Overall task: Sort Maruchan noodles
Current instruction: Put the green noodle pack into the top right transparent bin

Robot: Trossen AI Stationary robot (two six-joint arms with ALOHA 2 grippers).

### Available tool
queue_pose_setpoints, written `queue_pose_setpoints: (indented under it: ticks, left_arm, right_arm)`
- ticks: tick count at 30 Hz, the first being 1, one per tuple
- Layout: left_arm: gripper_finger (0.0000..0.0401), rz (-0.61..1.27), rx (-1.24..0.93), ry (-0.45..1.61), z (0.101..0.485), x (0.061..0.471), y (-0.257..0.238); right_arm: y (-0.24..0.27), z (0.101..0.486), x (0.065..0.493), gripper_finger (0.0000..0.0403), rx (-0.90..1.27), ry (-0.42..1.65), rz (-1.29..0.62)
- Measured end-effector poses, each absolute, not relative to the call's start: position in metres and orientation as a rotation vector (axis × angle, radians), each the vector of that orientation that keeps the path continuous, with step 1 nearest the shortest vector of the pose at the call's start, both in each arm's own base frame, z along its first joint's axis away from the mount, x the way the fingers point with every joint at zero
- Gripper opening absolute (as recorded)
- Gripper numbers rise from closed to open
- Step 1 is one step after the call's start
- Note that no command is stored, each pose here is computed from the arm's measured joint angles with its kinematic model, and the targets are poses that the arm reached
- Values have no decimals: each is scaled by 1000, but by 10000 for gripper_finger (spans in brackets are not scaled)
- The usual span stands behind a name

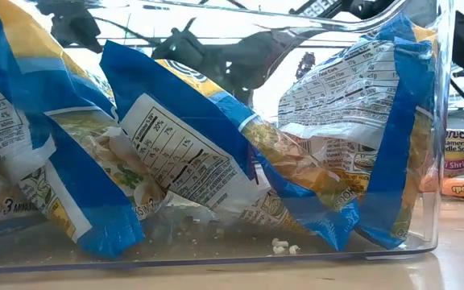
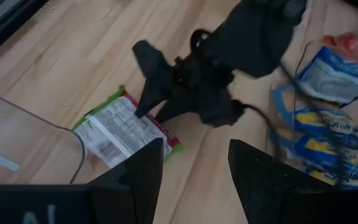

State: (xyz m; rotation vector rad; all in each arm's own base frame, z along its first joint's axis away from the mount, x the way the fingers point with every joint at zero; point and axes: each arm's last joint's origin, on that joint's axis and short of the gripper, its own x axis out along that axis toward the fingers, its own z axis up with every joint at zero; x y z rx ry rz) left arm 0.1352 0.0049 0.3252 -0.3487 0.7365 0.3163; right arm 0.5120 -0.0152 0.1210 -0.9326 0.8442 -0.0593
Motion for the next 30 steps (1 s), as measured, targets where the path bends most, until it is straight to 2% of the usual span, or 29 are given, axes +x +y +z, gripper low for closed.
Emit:
queue_pose_setpoints:
  ticks: [4,9,13,18,20,25,30]
  left_arm:
    - [188,322,-357,743,325,135,5]
    - [188,353,-344,734,325,135,6]
    - [188,359,-341,721,326,135,6]
    - [188,355,-337,698,327,137,6]
    - [188,350,-341,671,329,139,6]
    - [188,309,-357,578,336,145,5]
    - [188,201,-380,467,347,152,-2]
  right_arm:
    - [-20,116,517,203,-1016,826,-32]
    - [-19,117,522,173,-983,720,1]
    - [-17,116,523,118,-908,676,34]
    - [-16,119,522,20,-841,689,-16]
    - [-13,125,520,10,-815,702,-32]
    - [-8,179,500,5,-662,762,-86]
    - [-15,257,447,4,-473,906,-92]
